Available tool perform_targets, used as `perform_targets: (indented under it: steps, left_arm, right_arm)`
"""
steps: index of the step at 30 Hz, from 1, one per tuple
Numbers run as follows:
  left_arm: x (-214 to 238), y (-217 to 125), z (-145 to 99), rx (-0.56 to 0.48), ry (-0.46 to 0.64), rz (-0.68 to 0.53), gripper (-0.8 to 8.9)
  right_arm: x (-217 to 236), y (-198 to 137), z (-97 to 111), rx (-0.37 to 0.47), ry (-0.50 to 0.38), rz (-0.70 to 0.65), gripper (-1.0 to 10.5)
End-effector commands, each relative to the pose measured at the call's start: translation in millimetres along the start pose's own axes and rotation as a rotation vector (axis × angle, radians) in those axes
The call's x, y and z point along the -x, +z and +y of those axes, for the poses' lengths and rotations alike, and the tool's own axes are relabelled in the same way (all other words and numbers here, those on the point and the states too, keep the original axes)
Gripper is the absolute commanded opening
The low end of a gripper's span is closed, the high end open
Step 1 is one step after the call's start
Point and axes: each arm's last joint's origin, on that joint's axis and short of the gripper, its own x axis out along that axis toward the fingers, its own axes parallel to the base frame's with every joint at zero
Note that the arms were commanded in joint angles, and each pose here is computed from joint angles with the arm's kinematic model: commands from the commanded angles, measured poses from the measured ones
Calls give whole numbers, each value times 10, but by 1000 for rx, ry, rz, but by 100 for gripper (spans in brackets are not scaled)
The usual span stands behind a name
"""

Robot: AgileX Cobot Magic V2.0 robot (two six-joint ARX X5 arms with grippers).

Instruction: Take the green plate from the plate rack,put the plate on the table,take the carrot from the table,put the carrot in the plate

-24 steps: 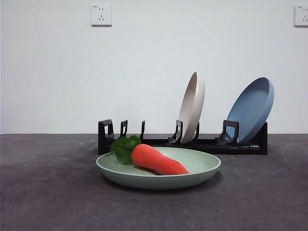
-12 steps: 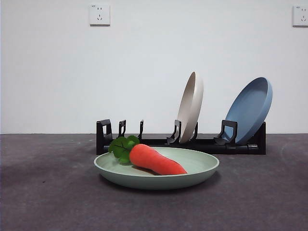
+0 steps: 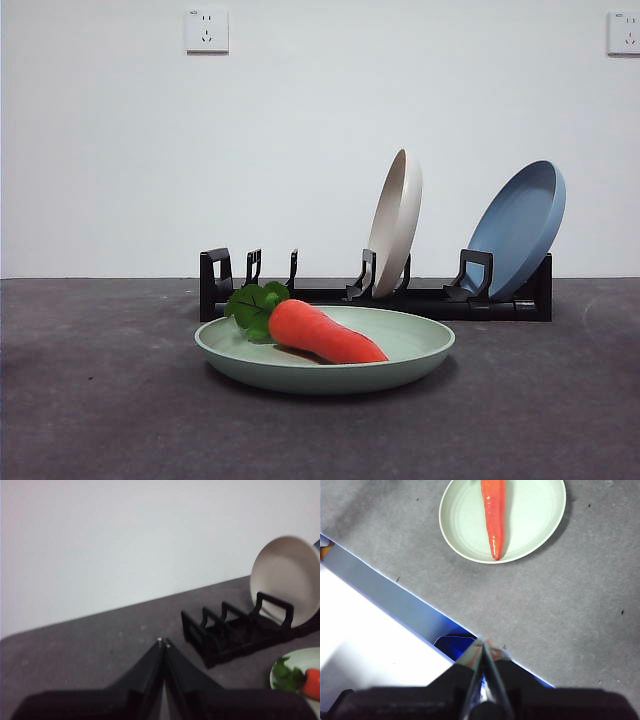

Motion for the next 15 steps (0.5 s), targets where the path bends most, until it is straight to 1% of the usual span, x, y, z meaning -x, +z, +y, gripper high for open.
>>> perform_targets:
  steps: [1,7,15]
  left_arm:
    - [13,-154,2,33,18,14,-3]
    - [28,-424,0,47,45,75,-3]
    - [54,-646,-12,102,57,163,-3]
  right_arm:
    - [-11,-6,-1,2,-1,2,3]
    - [-11,-6,-2,2,-1,1,3]
    - [-11,-6,-2,2,-1,1,3]
